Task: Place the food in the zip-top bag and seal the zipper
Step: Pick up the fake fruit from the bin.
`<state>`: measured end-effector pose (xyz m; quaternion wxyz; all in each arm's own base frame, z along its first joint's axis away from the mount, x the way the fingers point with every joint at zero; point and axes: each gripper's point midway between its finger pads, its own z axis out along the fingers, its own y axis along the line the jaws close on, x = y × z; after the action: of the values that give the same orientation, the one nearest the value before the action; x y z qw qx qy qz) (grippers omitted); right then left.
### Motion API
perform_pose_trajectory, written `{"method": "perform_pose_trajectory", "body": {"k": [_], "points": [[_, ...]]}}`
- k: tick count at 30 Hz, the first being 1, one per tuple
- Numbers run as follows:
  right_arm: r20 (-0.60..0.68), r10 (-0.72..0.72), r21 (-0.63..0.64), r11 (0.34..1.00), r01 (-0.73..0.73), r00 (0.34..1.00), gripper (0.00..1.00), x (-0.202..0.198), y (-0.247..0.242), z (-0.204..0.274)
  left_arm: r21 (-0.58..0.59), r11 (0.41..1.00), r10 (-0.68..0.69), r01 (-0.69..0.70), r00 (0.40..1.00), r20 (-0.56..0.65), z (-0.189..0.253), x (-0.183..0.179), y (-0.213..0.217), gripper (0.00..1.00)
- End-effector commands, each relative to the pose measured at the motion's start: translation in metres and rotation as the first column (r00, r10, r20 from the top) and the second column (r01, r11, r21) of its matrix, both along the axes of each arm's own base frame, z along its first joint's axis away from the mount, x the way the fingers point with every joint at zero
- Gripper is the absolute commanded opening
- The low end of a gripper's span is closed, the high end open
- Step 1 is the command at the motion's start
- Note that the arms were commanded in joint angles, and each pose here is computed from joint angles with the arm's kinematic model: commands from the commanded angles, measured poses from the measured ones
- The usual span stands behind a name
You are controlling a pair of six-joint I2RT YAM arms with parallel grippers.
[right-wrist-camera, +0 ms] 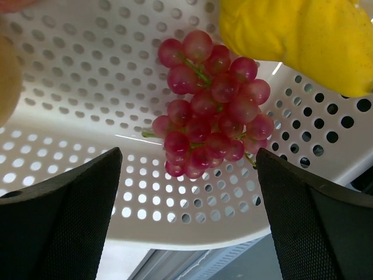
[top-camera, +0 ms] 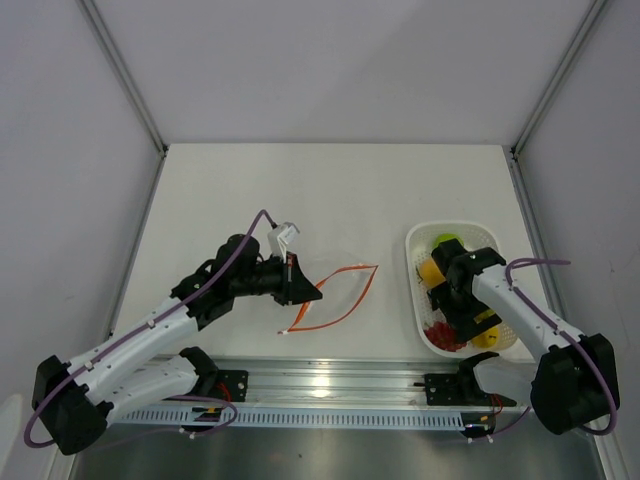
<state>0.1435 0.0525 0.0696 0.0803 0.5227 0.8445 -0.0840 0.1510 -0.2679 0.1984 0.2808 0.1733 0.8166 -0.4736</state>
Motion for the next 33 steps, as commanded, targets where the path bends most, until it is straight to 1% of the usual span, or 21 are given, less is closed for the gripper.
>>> {"method": "perform_pose_trajectory", "body": {"k": [1, 6, 14, 20, 23, 24, 26, 27, 29, 30, 31, 33], "points": [[0.006, -0.062, 0.002, 0.998, 0.062, 0.998, 0.97, -0.001, 0.0, -0.004, -0.04, 0.999, -0.026, 0.027, 0.999, 0.02, 0.006, 0.002, -0.004, 0.01], [-0.035, -0.076, -0.011, 0.997, 0.075, 0.997, 0.96, -0.008, -0.002, -0.02, -0.051, 0.998, -0.028, 0.028, 1.0, 0.008, 0.007, 0.001, -0.005, 0.01], [-0.001, -0.088, -0.019, 0.996, 0.088, 0.996, 0.9, -0.007, -0.006, -0.046, -0.061, 0.998, -0.033, 0.033, 0.999, -0.008, 0.006, -0.001, -0.006, 0.01], [0.001, -0.078, 0.005, 0.997, 0.078, 0.997, 0.81, -0.011, -0.004, -0.063, -0.062, 0.998, -0.033, 0.033, 0.999, -0.012, 0.007, -0.001, -0.006, 0.01], [0.003, -0.072, 0.004, 0.997, 0.072, 0.997, 0.73, -0.011, -0.005, -0.065, -0.059, 0.998, -0.035, 0.034, 0.999, -0.016, 0.006, -0.001, -0.006, 0.01], [0.005, -0.068, 0.005, 0.998, 0.068, 0.998, 0.68, -0.011, -0.005, -0.065, -0.057, 0.998, -0.037, 0.036, 0.999, -0.018, 0.005, -0.002, -0.006, 0.01], [0.011, -0.063, 0.006, 0.998, 0.063, 0.998, 0.62, -0.011, -0.005, -0.064, -0.054, 0.998, -0.036, 0.035, 0.999, -0.019, 0.005, -0.001, -0.006, 0.0], [0.018, -0.058, 0.01, 0.998, 0.057, 0.998, 0.55, -0.011, -0.005, -0.063, -0.046, 0.998, -0.033, 0.032, 0.999, -0.025, 0.002, -0.001, -0.005, 0.01], [0.029, -0.056, 0.016, 0.998, 0.056, 0.998, 0.47, -0.01, -0.004, -0.062, -0.046, 0.998, -0.034, 0.033, 0.999, -0.023, 0.002, -0.001, -0.006, 0.01], [0.033, -0.056, 0.017, 0.998, 0.056, 0.998, 0.34, -0.011, -0.005, -0.062, -0.045, 0.998, -0.033, 0.032, 0.999, -0.022, 0.003, 0.0, -0.006, 0.01], [0.045, -0.049, 0.024, 0.999, 0.048, 0.998, 0.25, -0.01, -0.004, -0.061, -0.042, 0.999, -0.033, 0.032, 0.999, -0.026, 0.002, -0.001, -0.006, 0.01], [0.059, -0.042, 0.033, 0.999, 0.04, 0.997, 0.0, -0.009, -0.003, -0.058, -0.043, 0.999, -0.03, 0.029, 0.999, -0.024, 0.002, 0.0, -0.006, 0.01]]}}
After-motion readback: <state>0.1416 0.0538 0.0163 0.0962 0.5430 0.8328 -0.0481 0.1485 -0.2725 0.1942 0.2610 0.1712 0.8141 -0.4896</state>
